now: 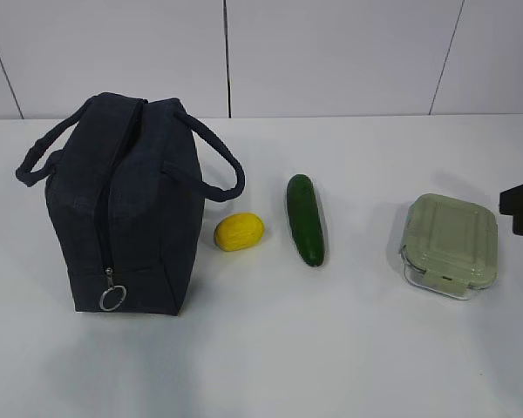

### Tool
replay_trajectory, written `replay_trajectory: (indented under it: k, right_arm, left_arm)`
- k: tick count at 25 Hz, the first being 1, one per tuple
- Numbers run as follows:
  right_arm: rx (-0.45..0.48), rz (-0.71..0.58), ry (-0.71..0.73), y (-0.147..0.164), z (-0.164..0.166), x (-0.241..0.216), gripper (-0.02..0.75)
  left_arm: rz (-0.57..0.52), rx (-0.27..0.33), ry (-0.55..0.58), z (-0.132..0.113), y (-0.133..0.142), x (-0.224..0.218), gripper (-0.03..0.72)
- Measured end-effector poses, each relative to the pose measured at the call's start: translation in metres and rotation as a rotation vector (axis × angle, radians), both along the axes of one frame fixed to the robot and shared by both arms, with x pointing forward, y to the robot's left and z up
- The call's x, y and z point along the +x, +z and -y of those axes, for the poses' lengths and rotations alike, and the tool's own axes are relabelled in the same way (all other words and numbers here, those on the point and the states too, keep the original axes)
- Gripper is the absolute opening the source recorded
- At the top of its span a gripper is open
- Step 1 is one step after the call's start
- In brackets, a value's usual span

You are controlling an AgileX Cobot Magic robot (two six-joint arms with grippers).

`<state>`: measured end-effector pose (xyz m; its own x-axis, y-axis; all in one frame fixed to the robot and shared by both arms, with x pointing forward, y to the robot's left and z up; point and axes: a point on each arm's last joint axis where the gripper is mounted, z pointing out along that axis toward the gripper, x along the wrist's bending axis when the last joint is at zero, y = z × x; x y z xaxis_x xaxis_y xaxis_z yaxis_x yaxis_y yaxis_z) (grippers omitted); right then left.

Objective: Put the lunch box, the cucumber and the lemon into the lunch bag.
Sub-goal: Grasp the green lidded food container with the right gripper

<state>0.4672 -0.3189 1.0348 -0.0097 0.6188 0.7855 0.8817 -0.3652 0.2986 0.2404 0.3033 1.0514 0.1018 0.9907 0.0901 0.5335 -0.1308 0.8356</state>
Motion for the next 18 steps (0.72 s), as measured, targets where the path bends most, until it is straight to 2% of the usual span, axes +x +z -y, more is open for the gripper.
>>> replay_trajectory:
  k: [3,10,18]
  right_arm:
    - [-0.019,0.013,-0.018,-0.007,0.015,0.002,0.249]
    - [-0.031,-0.083,-0.072,-0.034,0.047,0.003,0.245]
    - [-0.073,-0.120,-0.042,-0.041,0.051,-0.001,0.245]
  left_arm:
    - [0.000,0.001,0.001,0.000,0.000,0.000,0.239]
    - [0.000,0.000,0.002,0.000,0.000,0.000,0.239]
    - [0.000,0.000,0.002,0.000,0.000,0.000,0.239]
